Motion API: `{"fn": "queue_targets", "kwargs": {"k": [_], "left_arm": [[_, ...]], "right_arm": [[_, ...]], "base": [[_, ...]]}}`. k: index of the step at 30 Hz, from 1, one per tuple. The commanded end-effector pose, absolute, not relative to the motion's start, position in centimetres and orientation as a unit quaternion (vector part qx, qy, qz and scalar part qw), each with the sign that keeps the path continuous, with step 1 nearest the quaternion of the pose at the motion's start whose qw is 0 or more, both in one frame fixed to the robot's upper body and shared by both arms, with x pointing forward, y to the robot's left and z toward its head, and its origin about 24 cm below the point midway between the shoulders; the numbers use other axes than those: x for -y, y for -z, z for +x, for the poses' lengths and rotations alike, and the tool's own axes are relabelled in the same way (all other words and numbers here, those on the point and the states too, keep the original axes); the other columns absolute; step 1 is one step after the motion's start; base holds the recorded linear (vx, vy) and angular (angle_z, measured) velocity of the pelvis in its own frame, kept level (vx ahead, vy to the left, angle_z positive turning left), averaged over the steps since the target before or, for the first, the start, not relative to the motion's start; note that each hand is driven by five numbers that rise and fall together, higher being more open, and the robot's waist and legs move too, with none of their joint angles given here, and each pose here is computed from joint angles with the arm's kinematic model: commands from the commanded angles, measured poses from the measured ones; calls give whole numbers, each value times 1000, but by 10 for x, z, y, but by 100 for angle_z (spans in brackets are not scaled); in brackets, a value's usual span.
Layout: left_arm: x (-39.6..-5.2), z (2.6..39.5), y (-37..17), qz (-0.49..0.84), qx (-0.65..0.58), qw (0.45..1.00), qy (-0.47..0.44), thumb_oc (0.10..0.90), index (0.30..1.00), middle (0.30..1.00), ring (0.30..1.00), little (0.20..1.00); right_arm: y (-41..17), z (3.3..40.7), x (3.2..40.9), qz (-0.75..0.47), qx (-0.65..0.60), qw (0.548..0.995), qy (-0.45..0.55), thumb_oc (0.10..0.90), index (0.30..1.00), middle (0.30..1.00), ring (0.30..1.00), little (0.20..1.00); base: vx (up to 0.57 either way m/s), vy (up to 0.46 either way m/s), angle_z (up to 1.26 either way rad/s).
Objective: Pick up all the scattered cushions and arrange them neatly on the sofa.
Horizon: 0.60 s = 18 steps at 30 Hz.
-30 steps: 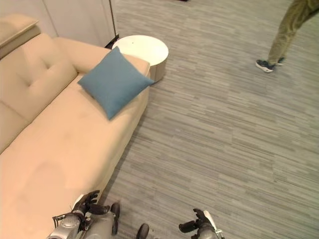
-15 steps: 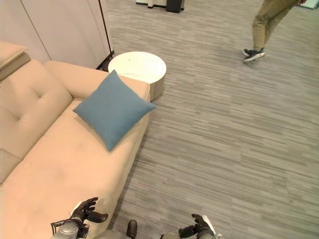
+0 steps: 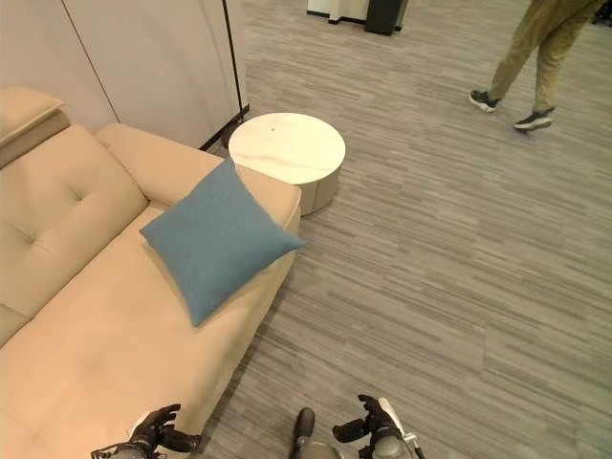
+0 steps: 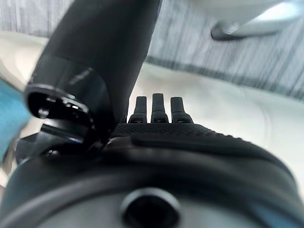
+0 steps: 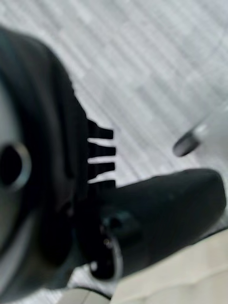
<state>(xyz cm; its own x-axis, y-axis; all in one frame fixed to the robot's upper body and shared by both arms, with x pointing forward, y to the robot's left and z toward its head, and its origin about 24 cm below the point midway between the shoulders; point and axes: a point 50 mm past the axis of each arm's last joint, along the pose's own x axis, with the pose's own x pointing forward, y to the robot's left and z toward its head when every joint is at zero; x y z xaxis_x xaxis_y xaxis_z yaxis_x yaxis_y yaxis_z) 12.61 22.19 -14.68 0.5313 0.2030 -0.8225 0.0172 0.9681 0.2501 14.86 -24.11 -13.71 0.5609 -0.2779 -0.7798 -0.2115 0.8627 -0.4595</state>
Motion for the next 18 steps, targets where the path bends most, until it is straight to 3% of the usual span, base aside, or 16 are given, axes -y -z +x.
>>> {"fn": "queue_targets", "kwargs": {"k": [1, 10, 18], "left_arm": [[-218, 157, 133, 131, -423, 896, -36, 800, 900, 900, 900, 900], [-217, 154, 134, 139, -429, 892, -29, 800, 900, 900, 900, 900], [-229, 142, 137, 130, -444, 885, -54, 800, 900, 900, 900, 900]], "right_arm": [[120, 169, 261, -284, -426, 858, 42, 800, 900, 900, 900, 900], [125, 158, 261, -268, -439, 856, 51, 800, 900, 900, 900, 900], [132, 149, 255, -282, -457, 843, 23, 800, 900, 900, 900, 900]], "base": [[119, -92, -2], [249, -45, 42], [243, 107, 7]]}}
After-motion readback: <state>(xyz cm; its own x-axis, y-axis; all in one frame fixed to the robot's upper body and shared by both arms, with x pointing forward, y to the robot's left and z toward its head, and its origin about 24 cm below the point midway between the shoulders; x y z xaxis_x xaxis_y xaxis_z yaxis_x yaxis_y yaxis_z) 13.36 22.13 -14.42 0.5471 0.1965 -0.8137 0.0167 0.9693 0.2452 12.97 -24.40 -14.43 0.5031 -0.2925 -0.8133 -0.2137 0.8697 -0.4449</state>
